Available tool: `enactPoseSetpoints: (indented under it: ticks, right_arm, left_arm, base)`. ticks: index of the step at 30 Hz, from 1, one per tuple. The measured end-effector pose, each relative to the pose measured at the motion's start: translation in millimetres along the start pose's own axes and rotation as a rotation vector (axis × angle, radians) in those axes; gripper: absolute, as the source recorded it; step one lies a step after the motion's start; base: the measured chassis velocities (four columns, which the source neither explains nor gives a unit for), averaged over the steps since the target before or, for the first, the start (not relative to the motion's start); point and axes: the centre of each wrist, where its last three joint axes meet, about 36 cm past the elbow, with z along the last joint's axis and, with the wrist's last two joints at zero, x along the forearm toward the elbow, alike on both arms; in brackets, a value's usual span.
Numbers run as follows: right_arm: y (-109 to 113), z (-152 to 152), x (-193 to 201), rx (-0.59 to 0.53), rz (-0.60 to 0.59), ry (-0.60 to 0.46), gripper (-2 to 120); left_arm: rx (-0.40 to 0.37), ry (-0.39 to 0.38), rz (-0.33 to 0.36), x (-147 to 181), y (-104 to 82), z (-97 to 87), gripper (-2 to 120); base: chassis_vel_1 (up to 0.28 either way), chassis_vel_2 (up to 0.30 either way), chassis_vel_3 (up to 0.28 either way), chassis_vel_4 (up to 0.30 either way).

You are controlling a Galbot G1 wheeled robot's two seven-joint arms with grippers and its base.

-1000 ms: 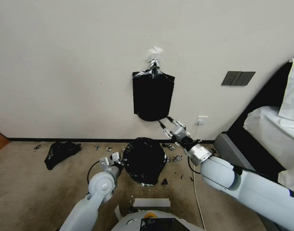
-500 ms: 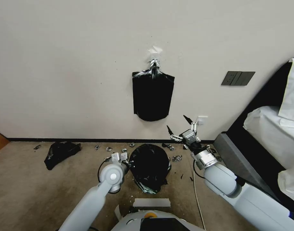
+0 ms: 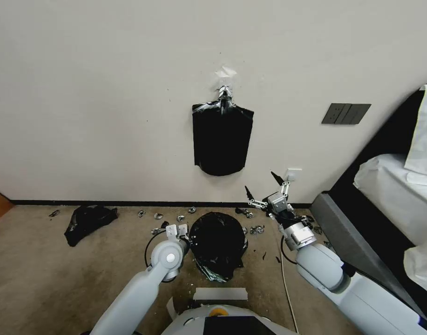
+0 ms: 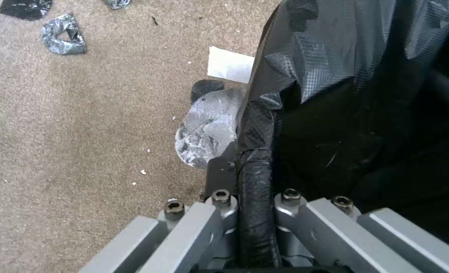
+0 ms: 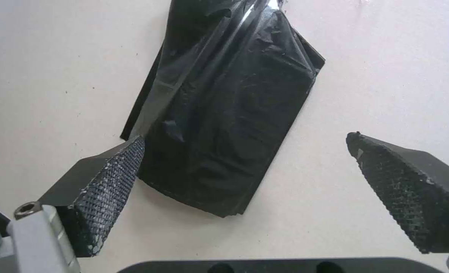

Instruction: Place a trash bag onto the trash bin.

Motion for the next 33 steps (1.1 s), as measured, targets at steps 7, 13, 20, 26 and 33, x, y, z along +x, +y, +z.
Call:
enactPoseSetpoints:
  ticks: [7,13,20,26,33]
  right_arm:
    - [0,0,0,-0.003,0.007,0.001,100]
    - [1,2,4,-0.012,0.013,0.019,100]
    - [1,3,4,-0.022,0.015,0.026,100]
    - [-3,-4,4,-0.139,0.027,0.112,100]
    - [-27,-5,3,-0.168,0.148,0.152,100]
  left_arm:
    - [0.000,0.000,0.003,3,0.2,1.7,18]
    - [-0.013,-0.027,0.009,16,2.6,3.3,42]
    - [-0.017,-0.050,0.025,27,6.5,3.1,64]
    - [-0.032,-0.181,0.077,58,24.1,3.3,91]
    - [-0.112,-0.561,0.139,87,46.3,4.1,100]
  base:
    - [0.000,0.000,0.000,0.000]
    - [0.000,0.000,0.000,0.000]
    - [0.000,0.000,0.000,0.000]
    - [0.000,0.000,0.000,0.000]
    - [0.000,0.000,0.000,0.000]
